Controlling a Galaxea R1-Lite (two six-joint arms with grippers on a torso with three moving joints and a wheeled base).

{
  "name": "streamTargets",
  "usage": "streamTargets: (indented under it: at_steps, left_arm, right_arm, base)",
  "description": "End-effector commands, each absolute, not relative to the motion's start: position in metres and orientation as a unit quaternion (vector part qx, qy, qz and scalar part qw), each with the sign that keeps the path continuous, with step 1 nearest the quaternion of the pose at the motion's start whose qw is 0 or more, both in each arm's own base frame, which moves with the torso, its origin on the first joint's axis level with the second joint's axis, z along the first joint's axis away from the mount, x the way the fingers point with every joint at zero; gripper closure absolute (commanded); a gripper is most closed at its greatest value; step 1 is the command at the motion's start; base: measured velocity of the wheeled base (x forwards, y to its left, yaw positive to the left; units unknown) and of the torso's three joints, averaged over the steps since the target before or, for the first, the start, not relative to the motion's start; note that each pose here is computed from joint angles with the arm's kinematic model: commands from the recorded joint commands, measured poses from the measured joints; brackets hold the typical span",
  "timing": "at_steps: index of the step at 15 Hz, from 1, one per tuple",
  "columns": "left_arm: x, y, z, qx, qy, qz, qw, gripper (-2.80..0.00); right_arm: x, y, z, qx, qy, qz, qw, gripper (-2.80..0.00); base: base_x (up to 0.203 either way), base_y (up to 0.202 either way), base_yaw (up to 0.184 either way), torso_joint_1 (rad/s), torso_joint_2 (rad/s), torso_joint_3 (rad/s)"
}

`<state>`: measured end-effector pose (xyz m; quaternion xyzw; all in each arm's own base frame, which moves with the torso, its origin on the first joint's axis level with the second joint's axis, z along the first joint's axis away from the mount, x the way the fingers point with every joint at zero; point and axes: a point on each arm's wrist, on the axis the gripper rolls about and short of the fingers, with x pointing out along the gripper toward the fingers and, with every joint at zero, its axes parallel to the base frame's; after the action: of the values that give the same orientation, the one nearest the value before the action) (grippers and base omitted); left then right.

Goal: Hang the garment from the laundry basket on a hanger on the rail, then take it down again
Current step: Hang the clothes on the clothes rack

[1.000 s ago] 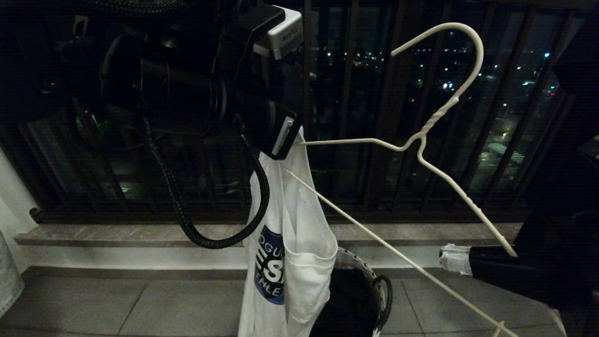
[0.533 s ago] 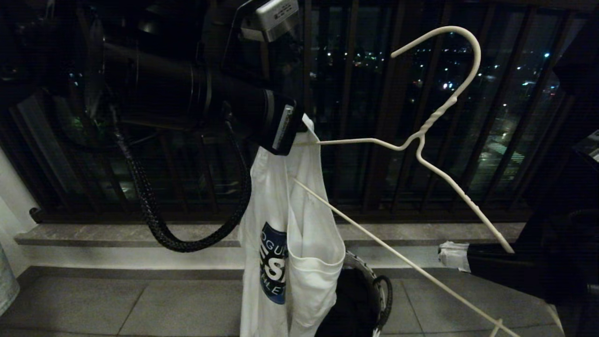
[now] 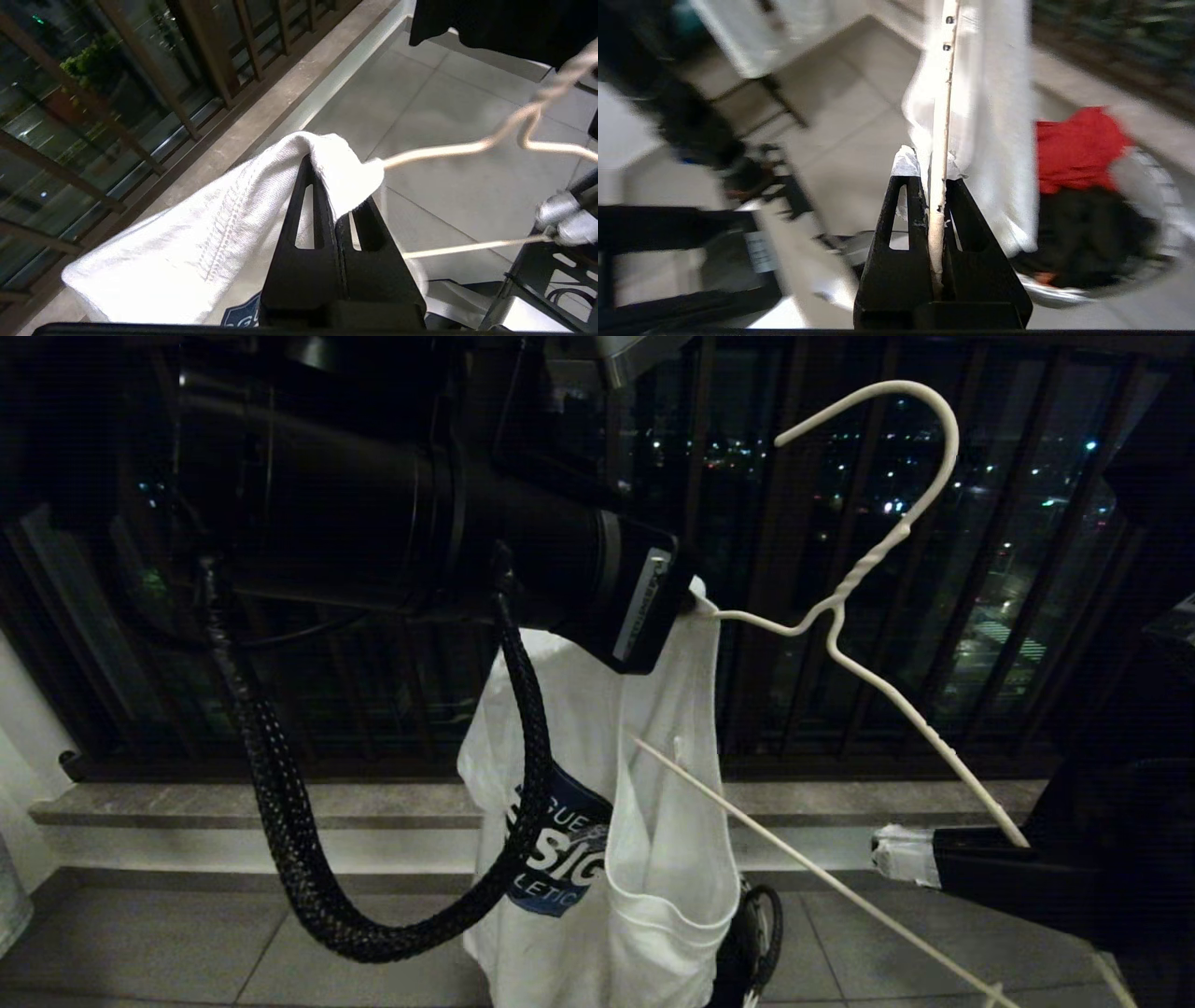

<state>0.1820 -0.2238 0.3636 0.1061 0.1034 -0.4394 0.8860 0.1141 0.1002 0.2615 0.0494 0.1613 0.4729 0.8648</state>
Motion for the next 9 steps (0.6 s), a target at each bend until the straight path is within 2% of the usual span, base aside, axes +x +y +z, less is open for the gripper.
streamTargets:
  at_steps: [1, 6, 9]
  left_arm:
    - [0.181, -0.224, 0.362, 0.109, 0.107, -0.441, 0.884, 0.00]
    - [0.181, -0.216, 0.369, 0.108, 0.095, -0.429, 0.892, 0.00]
    - [0.180, -0.202, 0.376, 0.122, 0.116, -0.416, 0.894, 0.00]
  right_arm:
    - [0.111, 0.099, 0.264, 0.061, 0.162, 0.490, 0.855, 0.00]
    - [0.107, 0.097, 0.265, 0.064, 0.159, 0.506, 0.846, 0.00]
    - [0.103, 0.096, 0.262, 0.066, 0.167, 0.553, 0.814, 0.00]
  base:
    - [0.000, 0.000, 0.000, 0.000, 0.00, 0.000]
    - [0.000, 0.000, 0.000, 0.000, 0.00, 0.000]
    - [0.000, 0.000, 0.000, 0.000, 0.00, 0.000]
